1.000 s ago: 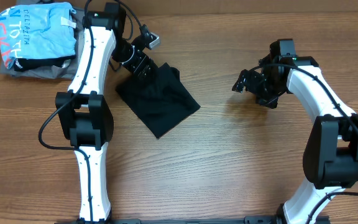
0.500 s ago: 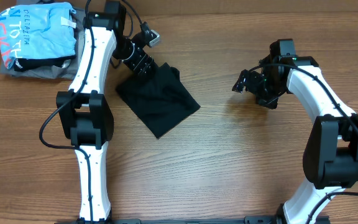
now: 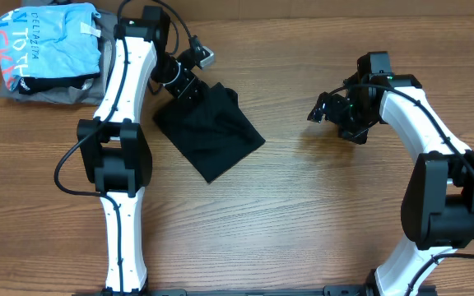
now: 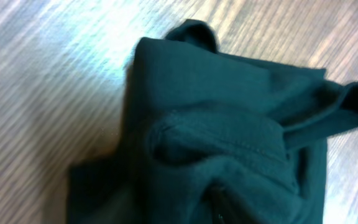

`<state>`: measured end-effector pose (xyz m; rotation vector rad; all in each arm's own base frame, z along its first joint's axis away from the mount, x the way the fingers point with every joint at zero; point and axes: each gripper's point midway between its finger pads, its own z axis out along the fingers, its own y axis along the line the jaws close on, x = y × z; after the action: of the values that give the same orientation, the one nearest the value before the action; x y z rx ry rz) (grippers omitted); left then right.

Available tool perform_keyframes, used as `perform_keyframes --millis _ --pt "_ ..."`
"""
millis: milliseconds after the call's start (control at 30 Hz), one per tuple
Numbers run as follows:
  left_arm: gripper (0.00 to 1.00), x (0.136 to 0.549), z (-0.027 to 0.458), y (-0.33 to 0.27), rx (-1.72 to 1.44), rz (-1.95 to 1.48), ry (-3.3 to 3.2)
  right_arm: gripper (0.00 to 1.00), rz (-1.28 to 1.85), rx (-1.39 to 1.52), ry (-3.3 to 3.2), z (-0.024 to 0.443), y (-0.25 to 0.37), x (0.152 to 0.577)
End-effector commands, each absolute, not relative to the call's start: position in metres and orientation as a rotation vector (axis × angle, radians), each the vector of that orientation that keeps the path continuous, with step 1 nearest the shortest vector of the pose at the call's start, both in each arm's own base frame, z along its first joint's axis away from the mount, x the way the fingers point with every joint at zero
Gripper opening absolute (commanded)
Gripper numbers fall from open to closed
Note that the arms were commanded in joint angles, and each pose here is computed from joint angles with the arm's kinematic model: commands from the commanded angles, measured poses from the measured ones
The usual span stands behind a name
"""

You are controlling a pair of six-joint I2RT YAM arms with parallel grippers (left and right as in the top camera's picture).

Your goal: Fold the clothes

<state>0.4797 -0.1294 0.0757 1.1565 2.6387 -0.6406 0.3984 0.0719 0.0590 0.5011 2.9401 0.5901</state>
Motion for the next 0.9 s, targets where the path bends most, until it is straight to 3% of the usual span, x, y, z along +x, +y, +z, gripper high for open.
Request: perform_keyframes --millis 0,33,167,400,867 --pt "0.11 0.471 0.069 -0.141 1.185 -0.730 2.630 0.96 0.592 0.498 2.939 0.060 0.074 0.397" --pt "0.04 0.470 0.069 -0.140 1.185 -0.735 2.637 0.96 0.592 0.498 2.939 0.060 0.074 0.397" --pt "0.04 0.458 0.077 -0.145 1.172 -0.817 2.654 0.96 0.592 0.497 2.937 0.060 0.074 0.398" --pt "0.04 0.437 0.138 -0.167 1.157 -1.051 2.563 0.96 0.594 0.490 2.923 0.061 0.074 0.401" --pt "0.04 0.429 0.145 -0.159 0.888 -0.716 2.893 0.96 0.594 0.490 2.923 0.061 0.074 0.401"
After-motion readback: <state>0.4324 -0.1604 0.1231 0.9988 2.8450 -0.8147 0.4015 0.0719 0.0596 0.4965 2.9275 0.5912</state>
